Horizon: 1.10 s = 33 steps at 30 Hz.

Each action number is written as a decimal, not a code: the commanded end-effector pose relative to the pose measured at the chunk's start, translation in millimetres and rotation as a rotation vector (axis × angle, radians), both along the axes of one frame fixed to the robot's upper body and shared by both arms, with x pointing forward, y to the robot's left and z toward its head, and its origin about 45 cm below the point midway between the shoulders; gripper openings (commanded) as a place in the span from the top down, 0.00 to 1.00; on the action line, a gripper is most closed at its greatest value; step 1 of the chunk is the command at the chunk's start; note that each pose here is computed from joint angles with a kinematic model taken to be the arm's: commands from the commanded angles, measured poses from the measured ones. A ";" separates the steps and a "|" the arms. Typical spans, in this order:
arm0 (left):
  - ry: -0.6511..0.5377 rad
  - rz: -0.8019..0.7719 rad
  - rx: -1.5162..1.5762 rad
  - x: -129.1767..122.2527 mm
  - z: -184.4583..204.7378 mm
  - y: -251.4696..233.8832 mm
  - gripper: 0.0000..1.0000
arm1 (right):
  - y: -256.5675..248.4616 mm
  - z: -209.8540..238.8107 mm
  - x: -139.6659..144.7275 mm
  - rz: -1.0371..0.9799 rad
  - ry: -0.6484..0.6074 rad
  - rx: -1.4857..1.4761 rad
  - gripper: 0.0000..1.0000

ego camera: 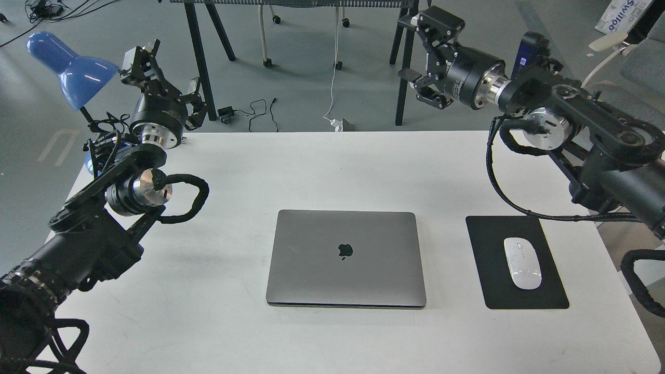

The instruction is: Close notebook with right arm

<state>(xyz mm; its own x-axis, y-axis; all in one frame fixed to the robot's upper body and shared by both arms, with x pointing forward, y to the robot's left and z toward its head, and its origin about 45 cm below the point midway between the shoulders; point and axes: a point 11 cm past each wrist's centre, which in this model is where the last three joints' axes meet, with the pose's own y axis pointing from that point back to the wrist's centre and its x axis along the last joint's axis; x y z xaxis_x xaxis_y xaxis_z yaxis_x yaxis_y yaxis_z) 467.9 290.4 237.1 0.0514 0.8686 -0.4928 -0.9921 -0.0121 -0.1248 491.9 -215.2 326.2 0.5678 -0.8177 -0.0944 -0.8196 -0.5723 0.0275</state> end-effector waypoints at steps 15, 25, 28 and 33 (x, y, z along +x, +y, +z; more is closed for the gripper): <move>-0.001 0.000 0.000 0.3 0.6 -0.2 0.00 | -73.5 -15.1 -1.2 -0.242 0.096 0.737 0.00; -0.001 0.000 0.000 0.3 0.6 -0.2 0.00 | -67.9 -42.4 -24.1 -0.215 0.130 0.783 0.00; -0.001 0.000 0.000 0.3 0.6 -0.2 0.00 | -64.6 -49.3 -26.1 -0.220 0.144 0.803 0.00; -0.001 0.000 0.000 0.3 0.6 -0.2 0.00 | -63.3 -47.9 -24.4 -0.235 0.141 0.842 0.00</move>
<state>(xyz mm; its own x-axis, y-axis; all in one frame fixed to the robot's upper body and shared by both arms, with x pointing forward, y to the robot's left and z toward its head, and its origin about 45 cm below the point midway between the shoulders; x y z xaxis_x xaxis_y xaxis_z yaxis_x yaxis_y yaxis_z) 468.2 290.2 237.7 0.0525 0.8688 -0.4924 -0.9920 -0.0115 -0.1260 466.7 -278.3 277.4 0.3363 -0.5482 -0.7657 -0.9368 -0.2779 -0.2125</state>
